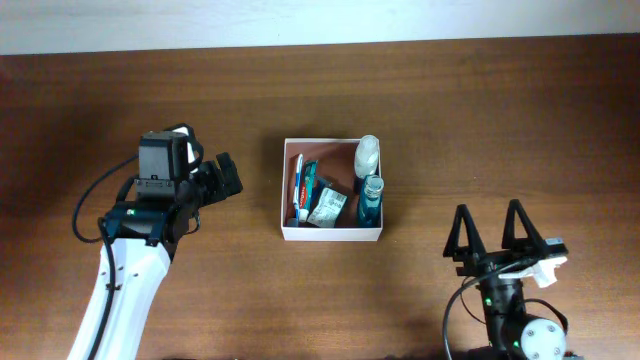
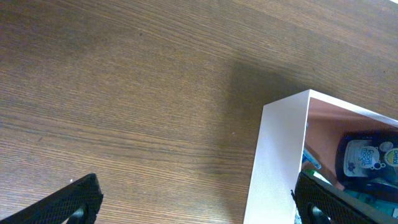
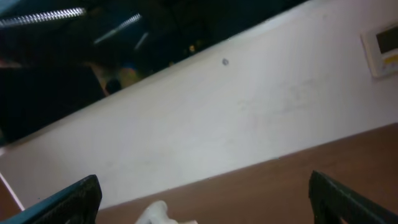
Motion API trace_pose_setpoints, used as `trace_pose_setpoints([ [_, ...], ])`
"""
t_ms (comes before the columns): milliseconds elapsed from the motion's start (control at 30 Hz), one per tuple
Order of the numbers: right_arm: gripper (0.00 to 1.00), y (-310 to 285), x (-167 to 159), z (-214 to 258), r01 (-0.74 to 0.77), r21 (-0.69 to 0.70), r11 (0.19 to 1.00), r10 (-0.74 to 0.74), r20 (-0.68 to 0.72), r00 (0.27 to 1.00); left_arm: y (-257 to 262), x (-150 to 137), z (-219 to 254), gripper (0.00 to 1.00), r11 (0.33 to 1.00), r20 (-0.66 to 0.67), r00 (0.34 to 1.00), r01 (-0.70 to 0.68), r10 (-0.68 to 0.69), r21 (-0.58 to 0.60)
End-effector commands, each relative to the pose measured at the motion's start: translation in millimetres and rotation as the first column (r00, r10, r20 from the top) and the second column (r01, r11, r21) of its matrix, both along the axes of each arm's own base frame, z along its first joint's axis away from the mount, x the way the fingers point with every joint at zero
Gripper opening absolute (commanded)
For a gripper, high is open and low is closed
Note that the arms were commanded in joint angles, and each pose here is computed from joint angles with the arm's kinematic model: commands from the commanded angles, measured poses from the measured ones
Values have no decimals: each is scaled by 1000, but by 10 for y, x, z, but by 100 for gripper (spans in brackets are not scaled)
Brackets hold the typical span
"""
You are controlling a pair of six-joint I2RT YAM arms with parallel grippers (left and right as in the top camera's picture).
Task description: Pack container
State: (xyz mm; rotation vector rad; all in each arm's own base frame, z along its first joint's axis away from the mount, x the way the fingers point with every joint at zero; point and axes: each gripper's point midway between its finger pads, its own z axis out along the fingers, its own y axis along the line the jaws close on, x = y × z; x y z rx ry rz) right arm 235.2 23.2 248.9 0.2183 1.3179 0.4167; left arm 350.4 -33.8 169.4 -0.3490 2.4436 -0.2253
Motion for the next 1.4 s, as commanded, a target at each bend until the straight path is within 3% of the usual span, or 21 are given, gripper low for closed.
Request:
trace_pose_setpoints([
  [0, 98, -6, 27, -135, 14, -30, 999, -15, -16, 1000, 9, 18, 102, 99, 1000, 30, 1000, 9, -9, 7],
  [400, 98, 128, 79, -518, -34, -308, 951, -4, -120, 993, 9, 18, 102, 99, 1000, 30, 1000, 9, -9, 7],
  [733, 98, 103, 87, -908, -69, -324, 944, -23, -273, 962, 9, 18, 102, 99, 1000, 30, 1000, 9, -9, 7],
  [1367, 98, 103, 86, -921, -71, -324, 943, -23, -278, 960, 9, 18, 102, 99, 1000, 30, 1000, 9, -9, 7],
])
